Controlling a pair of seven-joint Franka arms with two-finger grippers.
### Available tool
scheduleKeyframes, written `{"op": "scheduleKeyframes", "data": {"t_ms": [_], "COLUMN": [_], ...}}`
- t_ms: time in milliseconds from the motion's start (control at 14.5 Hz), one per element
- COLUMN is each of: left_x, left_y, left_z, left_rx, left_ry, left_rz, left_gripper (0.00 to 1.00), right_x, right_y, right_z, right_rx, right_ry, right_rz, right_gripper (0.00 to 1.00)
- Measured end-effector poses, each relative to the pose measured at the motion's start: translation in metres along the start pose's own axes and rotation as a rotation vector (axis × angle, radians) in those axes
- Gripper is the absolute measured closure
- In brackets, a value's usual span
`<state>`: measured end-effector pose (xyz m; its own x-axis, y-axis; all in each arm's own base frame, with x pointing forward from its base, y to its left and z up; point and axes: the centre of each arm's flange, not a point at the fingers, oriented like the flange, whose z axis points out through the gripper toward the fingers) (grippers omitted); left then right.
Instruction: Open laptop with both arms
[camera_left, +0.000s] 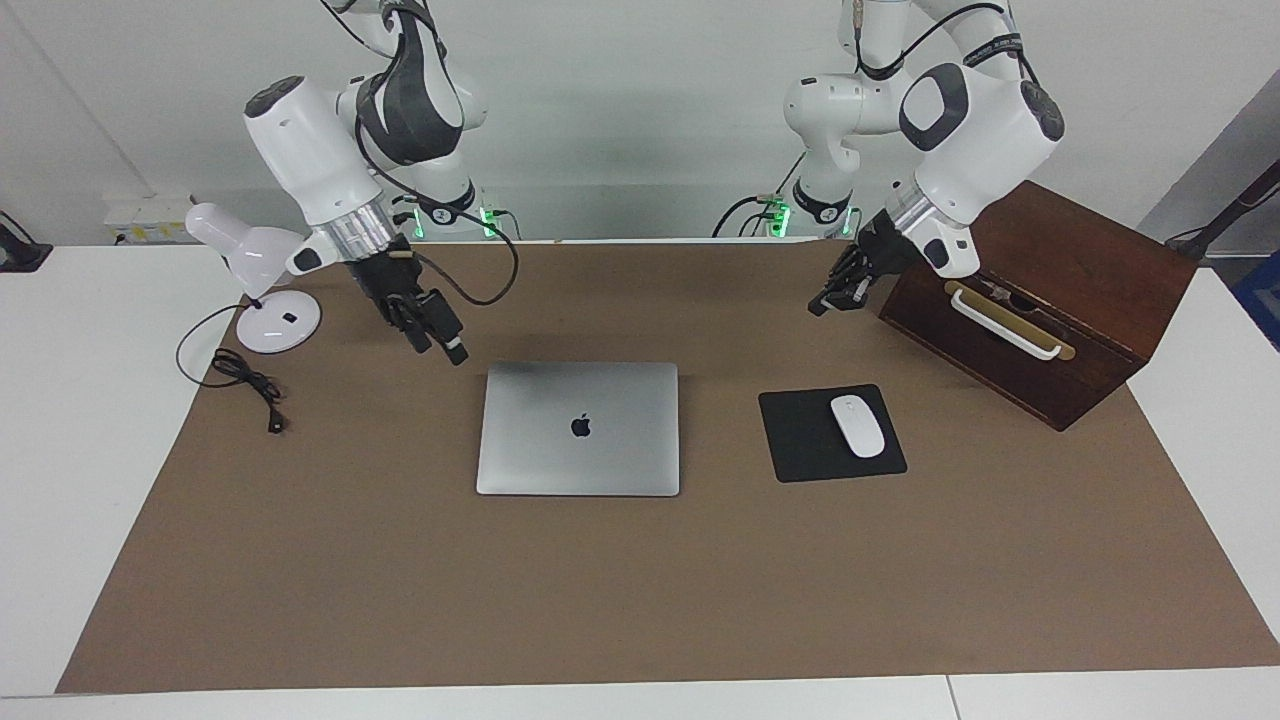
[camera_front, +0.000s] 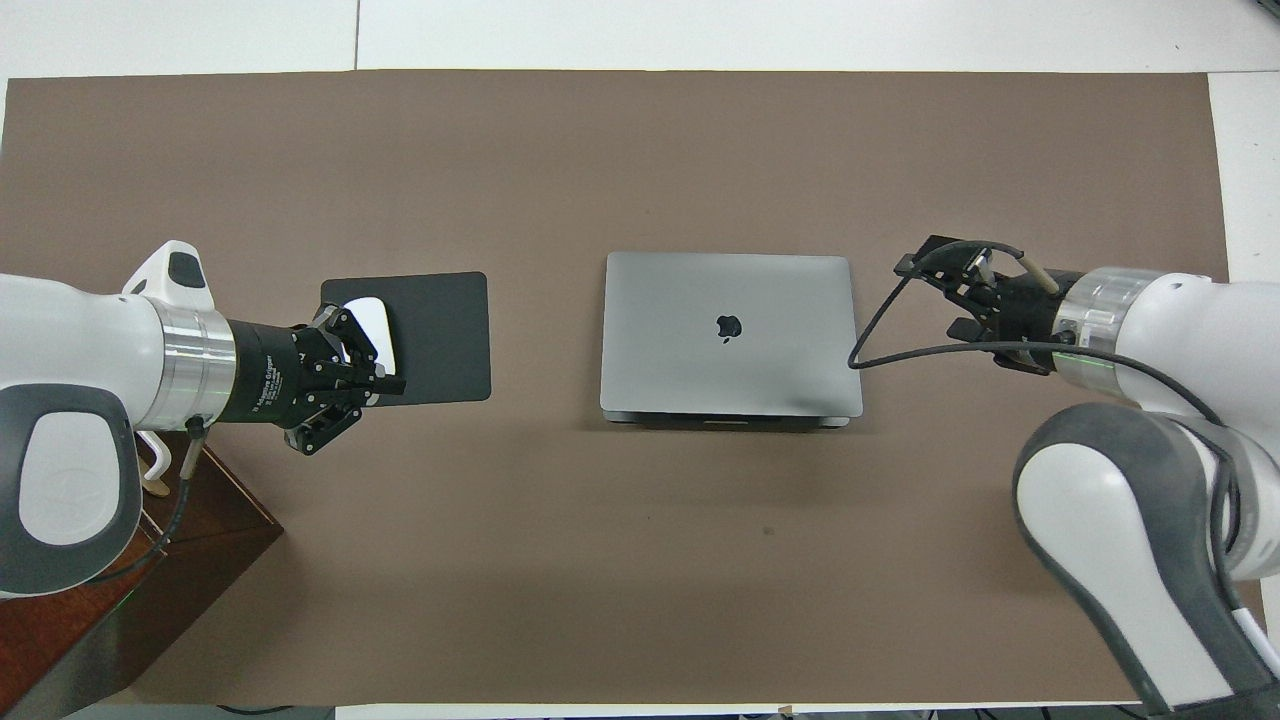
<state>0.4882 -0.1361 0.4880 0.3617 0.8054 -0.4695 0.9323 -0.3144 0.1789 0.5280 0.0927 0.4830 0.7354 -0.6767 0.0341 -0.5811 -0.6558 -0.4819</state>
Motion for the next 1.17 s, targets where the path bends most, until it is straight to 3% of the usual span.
{"op": "scheduleKeyframes", "data": {"t_ms": [276,483,621,966,1172], "left_x": [0.021,0.033,0.032,0.008,-0.007], "left_y": [-0.018,-0.028,-0.026,-0.03,-0.041], "left_z": [0.037,0.061,0.071,0.115,0.146], "left_rx": [-0.086,-0.15,-0.187,-0.286,-0.3], "left_ry": [-0.129,-0.212,-0.245,-0.291,-0.303], "left_rz": [-0.209,-0.46,-0.597,-0.779,-0.864], "left_gripper": [0.99,0.99,0.99,0.99,0.99], "right_x": [-0.032,-0.057,-0.076,-0.11,-0.132], "right_y": [-0.017,-0.021,-0.025,-0.025,-0.014], "right_z": [0.022,0.043,0.054,0.071,0.092], "right_rx": [0.024,0.051,0.063,0.079,0.078], "right_ry": [0.005,0.025,0.017,-0.021,-0.005], "right_rz": [0.109,0.182,0.228,0.307,0.328], "right_gripper": [0.0,0.0,0.0,0.0,0.0]}}
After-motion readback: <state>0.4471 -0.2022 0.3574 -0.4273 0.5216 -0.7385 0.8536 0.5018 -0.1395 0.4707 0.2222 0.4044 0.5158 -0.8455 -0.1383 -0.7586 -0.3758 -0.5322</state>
